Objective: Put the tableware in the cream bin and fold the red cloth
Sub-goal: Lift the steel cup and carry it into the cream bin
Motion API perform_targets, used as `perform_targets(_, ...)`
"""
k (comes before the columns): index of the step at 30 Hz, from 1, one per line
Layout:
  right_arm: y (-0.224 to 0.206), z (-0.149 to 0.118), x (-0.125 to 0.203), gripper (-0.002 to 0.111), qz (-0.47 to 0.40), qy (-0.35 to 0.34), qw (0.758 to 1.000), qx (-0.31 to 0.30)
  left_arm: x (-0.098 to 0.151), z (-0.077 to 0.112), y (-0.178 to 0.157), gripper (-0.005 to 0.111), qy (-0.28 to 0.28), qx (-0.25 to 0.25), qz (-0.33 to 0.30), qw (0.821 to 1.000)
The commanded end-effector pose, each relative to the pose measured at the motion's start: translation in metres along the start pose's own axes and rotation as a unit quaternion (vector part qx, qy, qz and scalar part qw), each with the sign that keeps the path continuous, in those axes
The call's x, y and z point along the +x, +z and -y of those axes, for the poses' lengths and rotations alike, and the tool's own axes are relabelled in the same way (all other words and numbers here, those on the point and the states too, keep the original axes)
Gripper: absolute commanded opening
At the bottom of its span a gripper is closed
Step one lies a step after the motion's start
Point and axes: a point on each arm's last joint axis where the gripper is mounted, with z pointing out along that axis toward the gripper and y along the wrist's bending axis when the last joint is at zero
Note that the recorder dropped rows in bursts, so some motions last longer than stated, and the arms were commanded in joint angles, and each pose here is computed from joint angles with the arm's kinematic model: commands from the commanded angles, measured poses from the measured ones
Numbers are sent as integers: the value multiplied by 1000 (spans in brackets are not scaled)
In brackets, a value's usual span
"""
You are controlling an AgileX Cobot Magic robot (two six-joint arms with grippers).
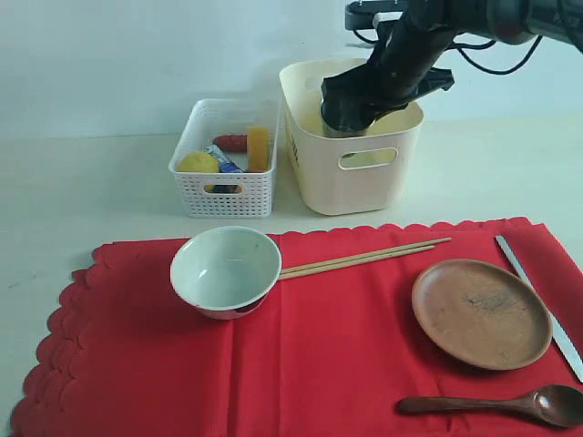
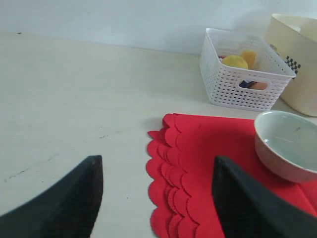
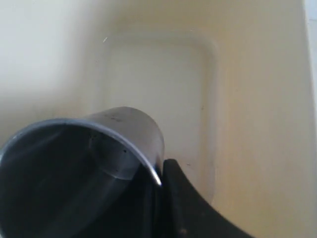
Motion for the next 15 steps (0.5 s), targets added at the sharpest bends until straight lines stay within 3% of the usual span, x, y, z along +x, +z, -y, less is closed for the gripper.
perform_targets(1,11,3,1,0,-1,-9,1000,6,0,0,0,62,-6,0,4,1000)
perform_targets(9,29,5,6,2,-9,-22,1000,14,0,0,0,62,-6,0,4,1000)
perform_targets(12,32,6,6,13,-8,-26,1000,15,0,0,0,62,-6,0,4,1000)
perform_targets(15,30,5,5,31,-1,-27,1000,14,0,0,0,62,-6,0,4,1000)
